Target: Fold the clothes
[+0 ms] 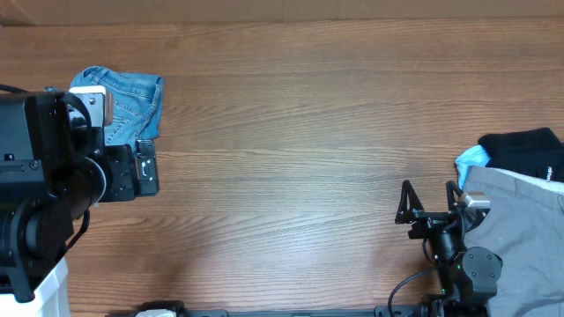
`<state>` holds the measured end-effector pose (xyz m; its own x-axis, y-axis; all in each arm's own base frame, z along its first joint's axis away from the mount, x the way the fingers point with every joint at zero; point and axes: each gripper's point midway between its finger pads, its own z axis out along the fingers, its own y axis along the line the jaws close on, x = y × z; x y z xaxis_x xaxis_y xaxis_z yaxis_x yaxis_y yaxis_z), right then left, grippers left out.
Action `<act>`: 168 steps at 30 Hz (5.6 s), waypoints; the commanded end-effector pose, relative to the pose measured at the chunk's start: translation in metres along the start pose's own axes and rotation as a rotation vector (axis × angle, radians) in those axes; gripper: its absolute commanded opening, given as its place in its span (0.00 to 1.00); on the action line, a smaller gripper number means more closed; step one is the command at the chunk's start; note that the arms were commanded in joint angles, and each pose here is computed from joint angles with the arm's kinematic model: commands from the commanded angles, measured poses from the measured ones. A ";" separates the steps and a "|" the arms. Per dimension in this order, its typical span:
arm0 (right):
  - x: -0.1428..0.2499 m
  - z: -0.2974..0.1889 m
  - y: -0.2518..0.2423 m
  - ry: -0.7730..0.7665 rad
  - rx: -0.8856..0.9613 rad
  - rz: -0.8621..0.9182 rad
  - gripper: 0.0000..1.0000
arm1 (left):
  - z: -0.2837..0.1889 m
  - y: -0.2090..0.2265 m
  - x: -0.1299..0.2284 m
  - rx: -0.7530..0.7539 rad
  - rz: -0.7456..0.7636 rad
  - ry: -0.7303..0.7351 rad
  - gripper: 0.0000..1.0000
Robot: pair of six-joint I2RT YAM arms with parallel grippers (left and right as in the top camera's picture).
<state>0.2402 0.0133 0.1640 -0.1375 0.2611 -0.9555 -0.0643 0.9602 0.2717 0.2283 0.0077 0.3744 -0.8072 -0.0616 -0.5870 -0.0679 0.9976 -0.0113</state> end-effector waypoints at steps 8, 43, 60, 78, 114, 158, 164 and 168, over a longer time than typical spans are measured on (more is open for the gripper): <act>-0.002 0.000 0.000 -0.014 -0.004 -0.005 1.00 | 0.002 -0.001 0.001 -0.003 -0.003 0.006 1.00; -0.002 0.000 0.000 -0.014 -0.004 -0.005 1.00 | 0.094 -0.018 0.093 0.147 0.032 -0.822 1.00; -0.002 0.000 0.000 -0.014 -0.004 -0.005 1.00 | 0.184 -0.022 0.116 0.156 0.037 -0.852 1.00; -0.002 0.000 0.000 -0.014 -0.004 -0.005 1.00 | 0.185 -0.022 0.115 0.154 0.036 -0.865 1.00; -0.002 0.000 0.000 -0.014 -0.004 -0.005 1.00 | 0.185 -0.022 0.115 0.154 0.036 -0.865 1.00; -0.002 0.000 0.000 -0.014 -0.004 -0.005 1.00 | 0.185 -0.022 0.115 0.154 0.036 -0.865 1.00; -0.002 0.000 0.000 -0.014 -0.004 -0.005 1.00 | 0.185 -0.022 0.115 0.154 0.036 -0.865 1.00; -0.002 0.000 0.000 -0.014 -0.004 -0.005 1.00 | 0.185 -0.022 0.115 0.154 0.036 -0.865 1.00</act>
<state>0.2404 0.0133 0.1641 -0.1354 0.2614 -0.9557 -0.0648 0.9602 0.2718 0.2457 -0.0150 0.1577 -0.0828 -0.0453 -0.9955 0.0783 0.9956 -0.0518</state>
